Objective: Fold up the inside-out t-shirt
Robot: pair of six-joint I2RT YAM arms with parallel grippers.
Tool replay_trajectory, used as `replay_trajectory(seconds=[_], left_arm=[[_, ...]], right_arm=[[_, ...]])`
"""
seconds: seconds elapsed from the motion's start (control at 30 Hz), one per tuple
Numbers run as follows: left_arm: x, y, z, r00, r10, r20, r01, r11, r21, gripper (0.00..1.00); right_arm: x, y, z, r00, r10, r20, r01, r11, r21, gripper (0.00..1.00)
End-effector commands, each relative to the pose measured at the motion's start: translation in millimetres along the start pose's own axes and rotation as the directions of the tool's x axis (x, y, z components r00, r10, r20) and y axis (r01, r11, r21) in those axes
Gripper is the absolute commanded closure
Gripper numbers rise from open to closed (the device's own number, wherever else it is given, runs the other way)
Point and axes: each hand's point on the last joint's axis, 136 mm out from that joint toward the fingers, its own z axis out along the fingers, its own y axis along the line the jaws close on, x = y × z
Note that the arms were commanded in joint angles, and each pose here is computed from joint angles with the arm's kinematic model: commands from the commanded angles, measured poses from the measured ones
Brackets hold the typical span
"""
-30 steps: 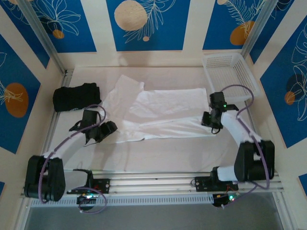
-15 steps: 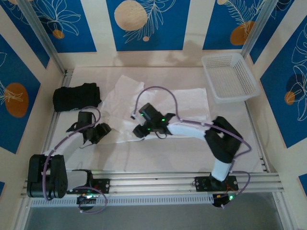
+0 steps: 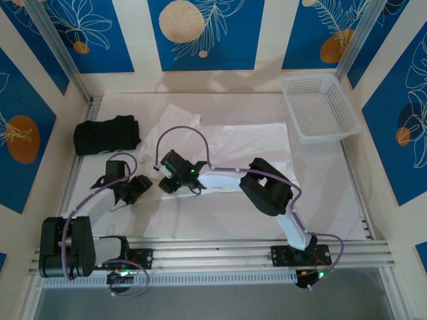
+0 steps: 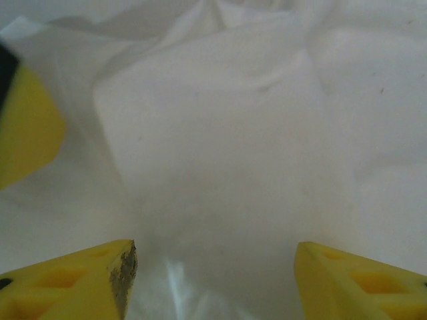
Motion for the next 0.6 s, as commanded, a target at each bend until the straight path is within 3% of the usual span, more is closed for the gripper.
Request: replay_trajectory(seconds=[0.0, 0.13, 0.27, 0.37, 0.47, 0.57], left_arm=[[9, 15, 1, 1.000, -0.011, -0.021, 0.011, 0.999, -0.032, 0.44], [11, 17, 3, 1.000, -0.021, -0.022, 0.020, 0.999, -0.030, 0.44], [13, 19, 4, 0.999, -0.019, -0.031, 0.018, 0.999, -0.032, 0.44], [14, 20, 4, 0.999, -0.011, -0.031, 0.010, 0.999, -0.034, 0.44], [14, 21, 4, 0.999, -0.004, -0.033, 0.003, 0.999, -0.040, 0.44], [14, 22, 4, 1.000, 0.002, -0.029, -0.003, 0.999, -0.042, 0.43]], right_arm=[[-3, -9, 11, 1.000, -0.005, -0.012, 0.006, 0.998, 0.070, 0.35], [-9, -26, 15, 1.000, 0.025, -0.011, -0.023, 0.990, 0.138, 0.38], [-13, -80, 10, 0.990, 0.140, -0.032, -0.122, 0.935, 0.333, 0.57], [-15, -131, 0, 0.960, 0.277, -0.042, -0.230, 0.865, 0.447, 0.65], [-20, -168, -12, 0.928, 0.373, -0.023, -0.316, 0.816, 0.484, 0.68], [-29, -179, -24, 0.925, 0.380, 0.003, -0.338, 0.821, 0.460, 0.65]])
